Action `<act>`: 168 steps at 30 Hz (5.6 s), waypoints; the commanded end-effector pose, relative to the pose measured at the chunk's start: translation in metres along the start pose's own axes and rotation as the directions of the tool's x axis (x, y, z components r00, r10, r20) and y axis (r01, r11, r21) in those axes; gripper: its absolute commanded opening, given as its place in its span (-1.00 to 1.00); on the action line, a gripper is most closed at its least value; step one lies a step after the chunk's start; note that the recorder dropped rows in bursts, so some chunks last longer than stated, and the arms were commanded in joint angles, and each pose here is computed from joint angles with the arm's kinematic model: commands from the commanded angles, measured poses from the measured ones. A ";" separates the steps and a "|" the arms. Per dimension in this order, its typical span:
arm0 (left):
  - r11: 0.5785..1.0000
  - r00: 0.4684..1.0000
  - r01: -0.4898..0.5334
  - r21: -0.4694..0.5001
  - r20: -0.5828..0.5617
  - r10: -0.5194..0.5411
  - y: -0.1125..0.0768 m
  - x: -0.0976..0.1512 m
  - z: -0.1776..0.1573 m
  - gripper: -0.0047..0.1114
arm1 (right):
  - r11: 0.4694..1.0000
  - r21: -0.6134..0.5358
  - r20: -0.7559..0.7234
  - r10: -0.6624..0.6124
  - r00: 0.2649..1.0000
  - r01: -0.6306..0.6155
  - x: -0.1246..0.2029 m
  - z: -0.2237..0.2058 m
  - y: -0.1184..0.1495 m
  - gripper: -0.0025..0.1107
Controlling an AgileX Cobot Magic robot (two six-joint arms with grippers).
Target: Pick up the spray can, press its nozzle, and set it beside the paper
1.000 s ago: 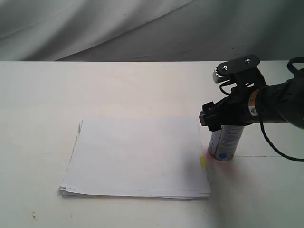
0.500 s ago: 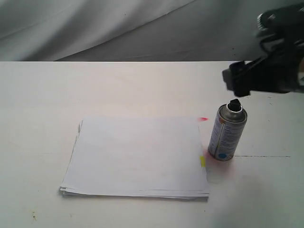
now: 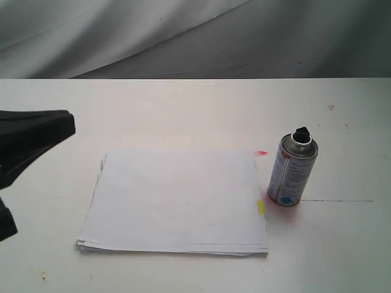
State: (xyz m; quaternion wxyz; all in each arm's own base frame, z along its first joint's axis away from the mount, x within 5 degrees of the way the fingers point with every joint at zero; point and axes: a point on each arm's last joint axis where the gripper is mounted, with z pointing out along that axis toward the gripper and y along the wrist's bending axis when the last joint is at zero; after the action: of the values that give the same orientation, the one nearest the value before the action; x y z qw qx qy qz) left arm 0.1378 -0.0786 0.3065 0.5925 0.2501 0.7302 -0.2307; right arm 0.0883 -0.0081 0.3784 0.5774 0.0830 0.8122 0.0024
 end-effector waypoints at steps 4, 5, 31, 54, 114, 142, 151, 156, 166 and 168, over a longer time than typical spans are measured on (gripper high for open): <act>0.988 0.984 -0.143 0.051 0.115 0.137 -0.010 -0.003 -0.005 -0.92 | 0.964 -0.263 0.028 -0.017 0.999 0.024 0.025 -0.062 0.009 -0.96; 0.989 0.987 -0.135 0.055 0.095 0.129 -0.010 0.004 -0.004 -0.92 | 0.954 -0.296 0.068 -0.022 0.997 0.041 0.026 -0.070 0.010 -0.96; 0.989 0.991 -0.134 0.055 0.002 0.134 -0.009 0.037 -0.002 -0.92 | 0.973 -0.230 0.185 0.050 0.982 -0.006 0.169 0.042 -0.003 -0.96; 0.989 0.991 -0.134 0.057 0.002 0.134 -0.009 0.037 -0.002 -0.92 | 0.989 -0.143 0.393 0.087 0.915 -0.032 0.161 0.022 -0.013 -0.96; 0.887 0.987 0.090 -0.454 0.159 -0.018 0.002 0.085 -0.085 -0.92 | 0.989 -0.143 0.393 0.087 0.915 -0.032 0.161 0.022 -0.013 -0.96; 0.871 0.996 0.089 -0.483 0.023 -0.088 0.007 0.133 -0.075 -0.92 | 0.989 -0.143 0.393 0.087 0.915 -0.032 0.161 0.022 -0.013 -0.96; 0.872 0.996 0.085 -0.483 0.022 -0.085 0.007 0.133 -0.075 -0.92 | 0.989 -0.143 0.393 0.087 0.915 -0.032 0.161 0.022 -0.013 -0.96; 0.872 0.996 0.082 -0.482 0.076 -0.051 0.005 0.130 -0.079 -0.92 | 0.989 -0.143 0.393 0.087 0.915 -0.032 0.161 0.022 -0.013 -0.96; 0.873 0.992 0.079 -0.482 0.124 -0.022 0.003 0.128 -0.083 -0.92 | 0.989 -0.143 0.393 0.087 0.915 -0.032 0.161 0.022 -0.013 -0.96; 0.873 0.992 0.079 -0.482 0.124 -0.022 0.003 0.128 -0.083 -0.92 | 0.989 -0.143 0.393 0.087 0.915 -0.032 0.161 0.022 -0.013 -0.96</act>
State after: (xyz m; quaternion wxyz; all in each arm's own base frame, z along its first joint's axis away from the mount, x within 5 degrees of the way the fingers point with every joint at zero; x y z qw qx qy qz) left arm 0.0549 -0.0122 0.1981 0.6695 0.0646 0.7369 -0.0681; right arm 0.0558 -0.0001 0.2199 0.7330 0.0662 0.6742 0.0619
